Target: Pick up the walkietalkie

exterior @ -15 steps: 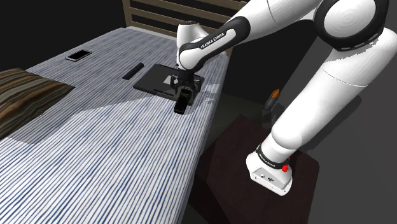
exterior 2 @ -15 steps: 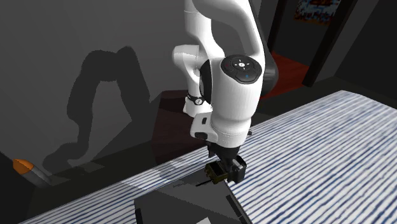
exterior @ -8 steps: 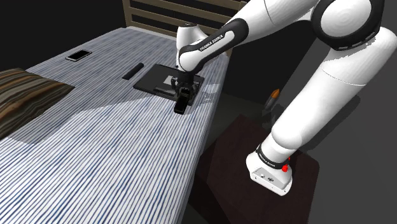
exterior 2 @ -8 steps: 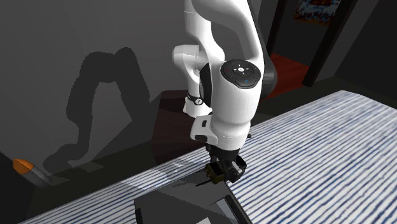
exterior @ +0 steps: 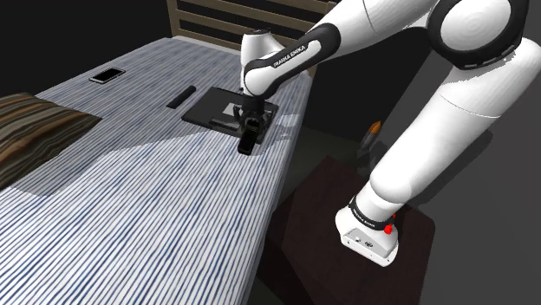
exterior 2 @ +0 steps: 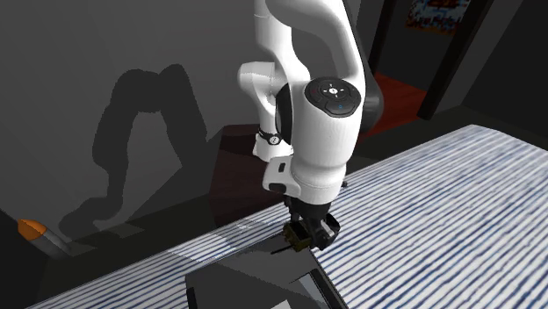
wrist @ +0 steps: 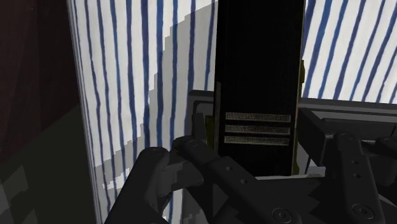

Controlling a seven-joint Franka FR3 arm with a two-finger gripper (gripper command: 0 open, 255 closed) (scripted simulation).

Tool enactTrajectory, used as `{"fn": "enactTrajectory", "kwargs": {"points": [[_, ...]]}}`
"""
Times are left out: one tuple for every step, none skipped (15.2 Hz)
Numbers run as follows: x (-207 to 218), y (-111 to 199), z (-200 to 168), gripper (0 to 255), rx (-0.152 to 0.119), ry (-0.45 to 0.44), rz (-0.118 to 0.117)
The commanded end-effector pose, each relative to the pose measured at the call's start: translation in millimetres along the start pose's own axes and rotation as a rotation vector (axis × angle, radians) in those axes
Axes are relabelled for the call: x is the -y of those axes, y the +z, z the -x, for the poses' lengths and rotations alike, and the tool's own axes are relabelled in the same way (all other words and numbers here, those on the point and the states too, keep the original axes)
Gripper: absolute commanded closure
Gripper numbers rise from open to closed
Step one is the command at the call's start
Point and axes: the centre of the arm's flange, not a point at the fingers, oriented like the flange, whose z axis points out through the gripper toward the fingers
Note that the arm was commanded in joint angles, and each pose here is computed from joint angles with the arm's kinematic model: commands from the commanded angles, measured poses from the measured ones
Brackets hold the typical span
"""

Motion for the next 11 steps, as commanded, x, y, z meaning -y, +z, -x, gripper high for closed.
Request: {"fn": "enactTrajectory", "kwargs": {"points": [[0,-9,0,255,0.0,0.0,0.0],[0,-15,0,255,0.0,0.0,0.0],[0,-20,0,255,0.0,0.0,0.0],[0,-25,0,255,0.0,0.0,0.0],[-1,-30,0,255,0.0,0.0,0.0],[-1,-36,0,255,0.0,0.0,0.0],[-1,-41,0,255,0.0,0.0,0.0],[-1,-46,0,255,0.0,0.0,0.0],[-2,-52,0,255,0.0,0.0,0.0],[-2,-57,1,255,0.0,0.0,0.0],[-2,-62,1,255,0.0,0.0,0.0]]}}
